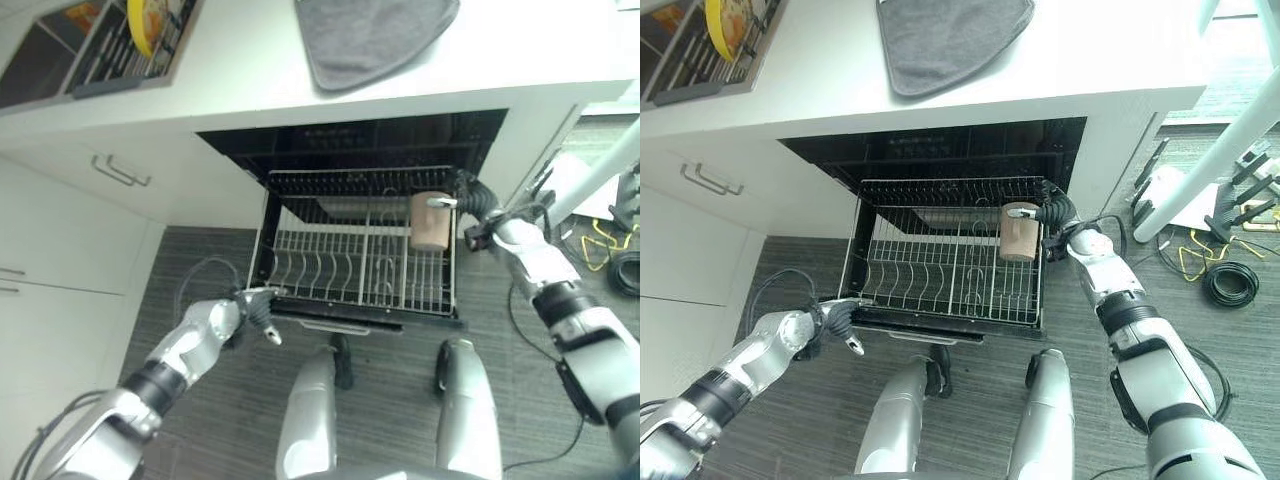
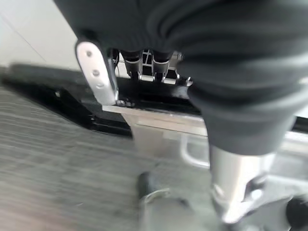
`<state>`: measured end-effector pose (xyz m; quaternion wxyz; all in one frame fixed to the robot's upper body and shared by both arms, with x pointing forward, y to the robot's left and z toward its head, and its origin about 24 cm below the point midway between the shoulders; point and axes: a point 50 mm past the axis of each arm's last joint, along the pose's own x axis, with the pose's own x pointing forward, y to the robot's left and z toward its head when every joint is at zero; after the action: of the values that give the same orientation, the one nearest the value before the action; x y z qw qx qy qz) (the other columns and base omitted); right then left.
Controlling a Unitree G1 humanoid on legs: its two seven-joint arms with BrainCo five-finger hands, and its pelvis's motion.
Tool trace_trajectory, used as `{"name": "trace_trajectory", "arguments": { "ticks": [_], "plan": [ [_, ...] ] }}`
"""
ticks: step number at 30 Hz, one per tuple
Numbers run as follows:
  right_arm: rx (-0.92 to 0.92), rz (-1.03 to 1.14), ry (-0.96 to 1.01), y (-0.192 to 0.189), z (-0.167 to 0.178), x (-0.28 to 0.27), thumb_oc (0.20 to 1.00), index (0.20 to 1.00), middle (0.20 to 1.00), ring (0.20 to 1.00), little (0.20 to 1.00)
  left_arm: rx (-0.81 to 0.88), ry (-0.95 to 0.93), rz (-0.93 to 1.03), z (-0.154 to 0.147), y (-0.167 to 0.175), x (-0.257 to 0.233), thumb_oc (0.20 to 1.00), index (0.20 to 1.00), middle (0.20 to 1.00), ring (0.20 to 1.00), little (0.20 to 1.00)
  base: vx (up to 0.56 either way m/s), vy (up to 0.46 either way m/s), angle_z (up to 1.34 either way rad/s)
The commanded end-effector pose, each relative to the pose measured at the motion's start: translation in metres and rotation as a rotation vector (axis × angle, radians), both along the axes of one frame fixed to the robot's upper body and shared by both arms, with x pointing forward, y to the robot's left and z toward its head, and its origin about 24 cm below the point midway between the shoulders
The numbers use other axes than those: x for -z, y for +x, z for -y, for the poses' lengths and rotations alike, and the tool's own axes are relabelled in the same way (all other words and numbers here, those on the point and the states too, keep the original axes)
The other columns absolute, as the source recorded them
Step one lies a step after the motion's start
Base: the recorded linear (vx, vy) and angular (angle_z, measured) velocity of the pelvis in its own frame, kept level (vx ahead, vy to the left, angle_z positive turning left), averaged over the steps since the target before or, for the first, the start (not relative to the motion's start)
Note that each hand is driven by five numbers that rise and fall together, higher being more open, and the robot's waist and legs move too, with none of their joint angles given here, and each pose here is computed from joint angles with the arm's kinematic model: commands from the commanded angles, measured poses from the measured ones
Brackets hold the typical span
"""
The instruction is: Place the dishes in the dishwasher.
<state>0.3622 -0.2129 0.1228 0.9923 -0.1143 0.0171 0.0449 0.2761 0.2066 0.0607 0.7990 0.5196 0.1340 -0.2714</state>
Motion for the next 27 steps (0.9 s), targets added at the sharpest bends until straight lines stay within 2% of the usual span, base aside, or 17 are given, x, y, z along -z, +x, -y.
{"name": "trace_trajectory", "arguments": {
  "ticks": [1, 2, 4, 5, 6, 9, 15, 19, 27],
  "plan": [
    [-0.012, 0.26, 0.07, -0.003, -0.003, -0.052, 1.0, 1.0, 1.0, 1.0, 1.0, -0.026, -0.282, 0.08, 0.007, 0.006, -0.029, 1.0, 1.0, 1.0, 1.0, 1.0, 0.07, -0.066, 0.13],
    [-0.011, 0.328, 0.102, -0.019, 0.003, -0.053, 1.0, 1.0, 1.0, 1.0, 1.0, -0.034, -0.451, 0.276, -0.008, 0.007, -0.076, 1.0, 1.0, 1.0, 1.0, 1.0, -0.02, -0.061, 0.15],
    [-0.011, 0.376, 0.13, -0.031, 0.007, -0.055, 1.0, 1.0, 1.0, 1.0, 1.0, -0.04, -0.574, 0.402, -0.019, 0.002, -0.1, 1.0, 1.0, 1.0, 1.0, 1.0, -0.03, -0.063, 0.09],
    [-0.014, 0.431, 0.158, -0.044, 0.006, -0.058, 1.0, 1.0, 1.0, 1.0, 1.0, -0.056, -0.736, 0.508, -0.027, -0.006, -0.114, 1.0, 1.0, 1.0, 1.0, 1.0, 0.05, -0.068, 0.08],
    [-0.019, 0.473, 0.166, -0.056, 0.006, -0.056, 1.0, 1.0, 1.0, 1.0, 1.0, -0.052, -0.856, 0.614, -0.031, -0.016, -0.119, 1.0, 1.0, 1.0, 1.0, 1.0, 0.04, -0.061, 0.02],
    [-0.033, 0.553, 0.161, -0.081, 0.008, -0.061, 1.0, 1.0, 1.0, 1.0, 1.0, -0.037, -1.016, 0.824, -0.034, -0.04, -0.125, 1.0, 1.0, 1.0, 1.0, 1.0, 0.03, -0.041, 0.03],
    [-0.022, 0.605, 0.175, -0.11, 0.017, -0.06, 1.0, 1.0, 1.0, 1.0, 1.0, -0.034, -1.145, 1.027, -0.038, -0.065, -0.133, 1.0, 1.0, 1.0, 1.0, 1.0, 0.06, -0.03, -0.01],
    [0.054, 0.745, 0.222, -0.129, 0.028, -0.07, 1.0, 1.0, 1.0, 1.0, 1.0, 0.006, -1.28, 1.117, -0.043, -0.078, -0.141, 1.0, 1.0, 1.0, 1.0, 1.0, 0.07, 0.022, -0.01],
    [0.146, 0.924, 0.18, -0.162, 0.033, -0.083, 1.0, 1.0, 1.0, 1.0, 1.0, 0.071, -1.394, 1.151, -0.045, -0.093, -0.146, 1.0, 1.0, 1.0, 1.0, 1.0, 0.14, 0.194, -0.08]
  ]
}}
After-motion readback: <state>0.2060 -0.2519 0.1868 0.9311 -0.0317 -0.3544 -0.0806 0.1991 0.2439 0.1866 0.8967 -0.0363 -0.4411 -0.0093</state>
